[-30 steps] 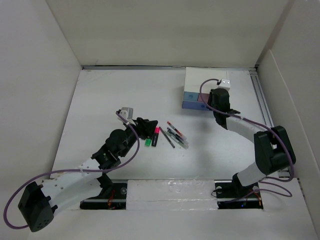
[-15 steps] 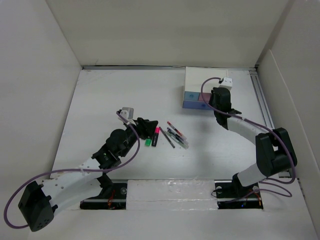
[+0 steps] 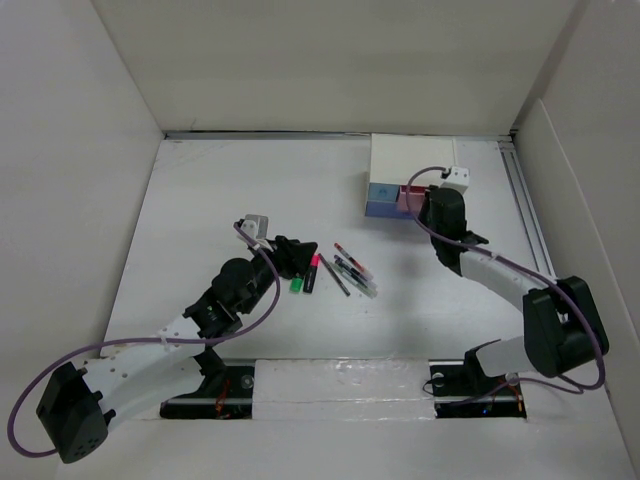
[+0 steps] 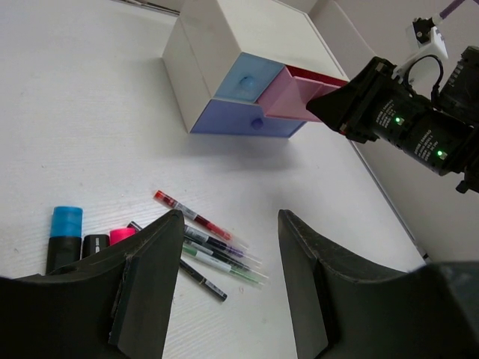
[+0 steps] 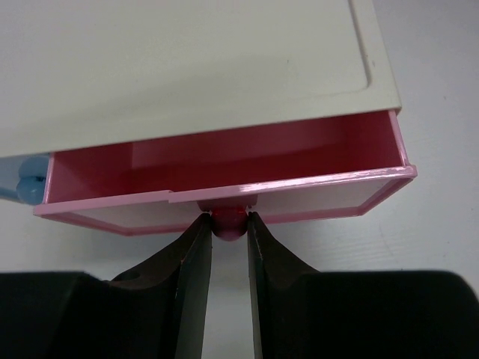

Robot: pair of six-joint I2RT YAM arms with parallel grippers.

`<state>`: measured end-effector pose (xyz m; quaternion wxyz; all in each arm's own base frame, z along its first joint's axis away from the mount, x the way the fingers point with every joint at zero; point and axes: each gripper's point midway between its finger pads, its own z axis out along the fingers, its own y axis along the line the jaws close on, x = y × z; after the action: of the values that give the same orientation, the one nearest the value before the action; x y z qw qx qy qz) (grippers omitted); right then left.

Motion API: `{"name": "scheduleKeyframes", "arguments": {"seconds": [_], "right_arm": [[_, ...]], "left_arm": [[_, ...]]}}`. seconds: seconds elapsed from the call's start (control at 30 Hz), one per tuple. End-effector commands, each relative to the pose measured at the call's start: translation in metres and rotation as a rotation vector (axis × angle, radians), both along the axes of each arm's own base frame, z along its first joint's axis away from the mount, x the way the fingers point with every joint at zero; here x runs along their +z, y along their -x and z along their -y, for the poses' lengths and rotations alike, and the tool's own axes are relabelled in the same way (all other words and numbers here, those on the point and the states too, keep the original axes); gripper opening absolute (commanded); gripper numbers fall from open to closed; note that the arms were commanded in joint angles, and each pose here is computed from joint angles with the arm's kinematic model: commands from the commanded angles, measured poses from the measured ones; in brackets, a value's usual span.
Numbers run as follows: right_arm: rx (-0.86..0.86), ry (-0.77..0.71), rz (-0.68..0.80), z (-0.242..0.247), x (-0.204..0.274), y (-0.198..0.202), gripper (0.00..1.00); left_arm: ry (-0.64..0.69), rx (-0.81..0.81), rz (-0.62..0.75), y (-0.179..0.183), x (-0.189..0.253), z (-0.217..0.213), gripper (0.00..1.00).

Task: Organize the desk

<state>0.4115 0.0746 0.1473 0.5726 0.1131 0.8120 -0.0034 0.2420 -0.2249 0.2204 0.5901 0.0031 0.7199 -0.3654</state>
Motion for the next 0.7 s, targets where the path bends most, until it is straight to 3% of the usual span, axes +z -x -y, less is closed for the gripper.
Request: {"name": "scheduleKeyframes", "arguments": {"seconds": [0.0,0.67], "right_arm": [[-0.019,-0.033,0.074,-0.001,0.024,0.007,0.16],[0.086,-0.027,-0.058,-0.011,-0.013,0.1,0.16]], "left_arm": [[0.044,-0.015,0.038,0.001,0.014,0.003,0.49],[0.057,-0.038,0.048,0.004,0.02,0.006,0.49]]}}
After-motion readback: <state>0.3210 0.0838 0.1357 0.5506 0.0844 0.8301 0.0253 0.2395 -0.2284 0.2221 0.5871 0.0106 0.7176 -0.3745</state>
